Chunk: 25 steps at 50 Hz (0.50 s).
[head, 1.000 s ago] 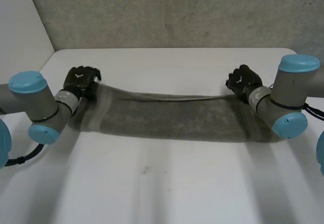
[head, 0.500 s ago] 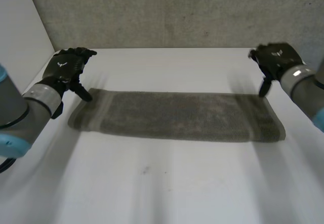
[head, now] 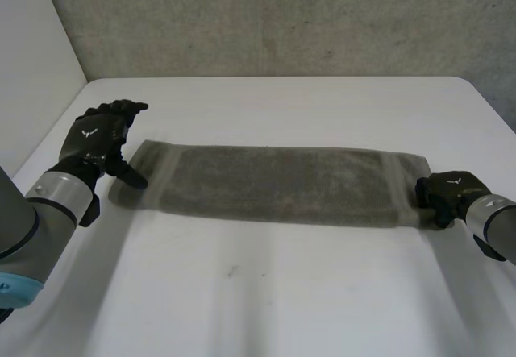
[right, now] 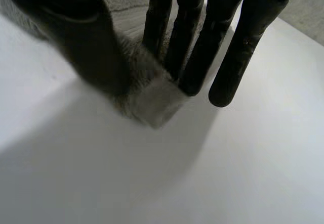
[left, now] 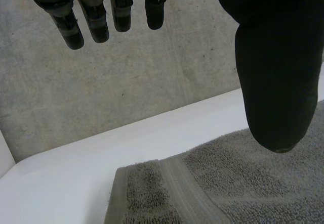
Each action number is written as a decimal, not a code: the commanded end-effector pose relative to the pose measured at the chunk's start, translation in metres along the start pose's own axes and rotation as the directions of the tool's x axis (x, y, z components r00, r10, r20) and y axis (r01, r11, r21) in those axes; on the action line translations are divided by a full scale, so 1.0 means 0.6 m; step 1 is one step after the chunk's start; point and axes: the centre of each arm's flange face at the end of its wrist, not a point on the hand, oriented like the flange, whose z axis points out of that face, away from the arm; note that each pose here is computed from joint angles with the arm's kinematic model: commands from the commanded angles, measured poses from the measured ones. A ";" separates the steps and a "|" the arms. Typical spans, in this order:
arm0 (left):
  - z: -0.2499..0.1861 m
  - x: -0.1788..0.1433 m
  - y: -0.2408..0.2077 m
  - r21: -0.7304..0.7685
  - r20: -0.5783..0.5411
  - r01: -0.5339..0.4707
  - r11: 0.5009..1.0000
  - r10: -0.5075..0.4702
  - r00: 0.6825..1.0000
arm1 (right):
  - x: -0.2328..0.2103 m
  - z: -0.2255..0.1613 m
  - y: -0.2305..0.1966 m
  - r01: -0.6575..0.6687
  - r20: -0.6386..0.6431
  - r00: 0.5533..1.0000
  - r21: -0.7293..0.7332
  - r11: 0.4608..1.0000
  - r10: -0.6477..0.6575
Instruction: Fold the towel.
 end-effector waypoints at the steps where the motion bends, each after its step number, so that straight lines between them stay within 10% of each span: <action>1: -0.005 0.002 0.004 0.015 -0.003 -0.005 1.000 0.005 1.000 | 0.056 0.011 0.006 0.051 -0.129 0.990 -0.044 0.998 -0.057; 12: -0.014 0.004 -0.006 0.049 -0.004 -0.012 0.999 0.012 1.000 | 0.168 -0.033 -0.131 0.374 -0.403 0.859 0.071 0.925 -0.317; 17: -0.014 0.002 -0.009 0.054 0.001 -0.013 0.998 0.013 1.000 | -0.111 -0.051 -0.262 0.522 -0.208 0.852 0.403 0.752 -0.480; 25: -0.016 0.001 -0.011 0.058 0.003 -0.014 0.998 0.014 1.000 | -0.412 -0.106 -0.225 0.498 0.044 0.750 0.619 0.607 -0.660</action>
